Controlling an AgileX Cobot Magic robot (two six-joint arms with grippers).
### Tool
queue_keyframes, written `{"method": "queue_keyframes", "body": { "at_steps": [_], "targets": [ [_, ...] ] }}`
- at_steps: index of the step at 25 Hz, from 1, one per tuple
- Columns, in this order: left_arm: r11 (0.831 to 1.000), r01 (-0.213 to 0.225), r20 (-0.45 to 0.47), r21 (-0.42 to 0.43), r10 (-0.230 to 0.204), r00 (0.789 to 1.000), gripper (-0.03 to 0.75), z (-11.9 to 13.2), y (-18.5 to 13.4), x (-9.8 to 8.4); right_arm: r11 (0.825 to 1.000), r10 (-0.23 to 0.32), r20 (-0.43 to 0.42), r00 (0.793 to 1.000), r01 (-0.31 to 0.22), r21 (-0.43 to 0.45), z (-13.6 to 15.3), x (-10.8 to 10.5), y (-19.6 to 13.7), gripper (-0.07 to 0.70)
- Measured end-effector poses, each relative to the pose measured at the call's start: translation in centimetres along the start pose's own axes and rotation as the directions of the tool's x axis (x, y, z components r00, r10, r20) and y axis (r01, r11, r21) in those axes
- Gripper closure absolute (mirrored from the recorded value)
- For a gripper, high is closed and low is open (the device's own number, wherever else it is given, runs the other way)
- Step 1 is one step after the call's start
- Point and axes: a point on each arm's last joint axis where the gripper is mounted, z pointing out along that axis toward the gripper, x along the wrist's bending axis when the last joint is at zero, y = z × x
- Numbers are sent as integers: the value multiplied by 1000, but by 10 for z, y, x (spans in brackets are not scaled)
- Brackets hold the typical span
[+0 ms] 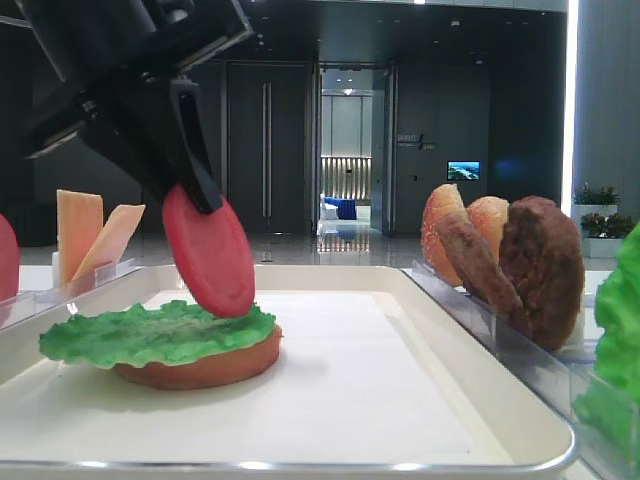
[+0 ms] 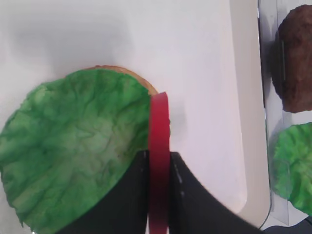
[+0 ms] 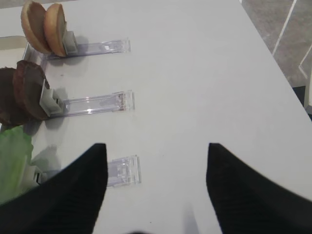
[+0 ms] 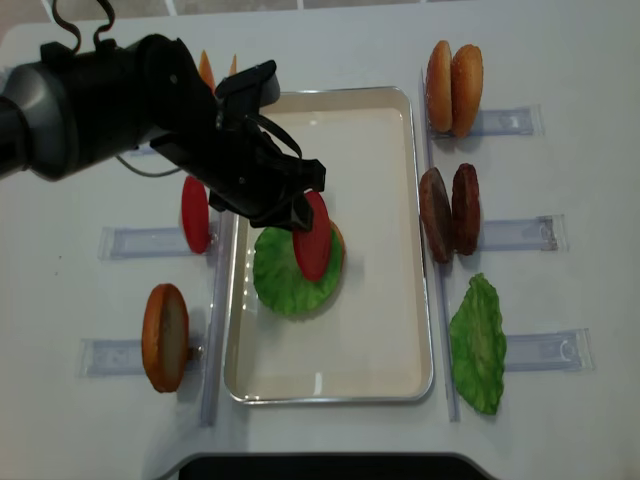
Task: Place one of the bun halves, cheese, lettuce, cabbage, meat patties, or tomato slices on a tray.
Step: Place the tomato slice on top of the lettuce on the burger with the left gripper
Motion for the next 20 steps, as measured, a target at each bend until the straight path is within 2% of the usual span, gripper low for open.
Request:
{"method": "queue_keyframes", "body": {
  "at_steps": [10, 15, 20],
  "targets": [
    [1000, -6, 4, -10, 6, 1000, 657, 0, 1, 0, 1000, 0, 0, 1000, 0, 0, 0, 0, 0, 209],
    [1000, 13, 27, -11, -12, 1000, 657, 0, 1, -2, 1000, 0, 0, 1000, 0, 0, 0, 0, 0, 209],
    [1000, -8, 24, -9, 8, 1000, 657, 0, 1, -2, 1000, 0, 0, 1000, 0, 0, 0, 0, 0, 209]
  ]
}}
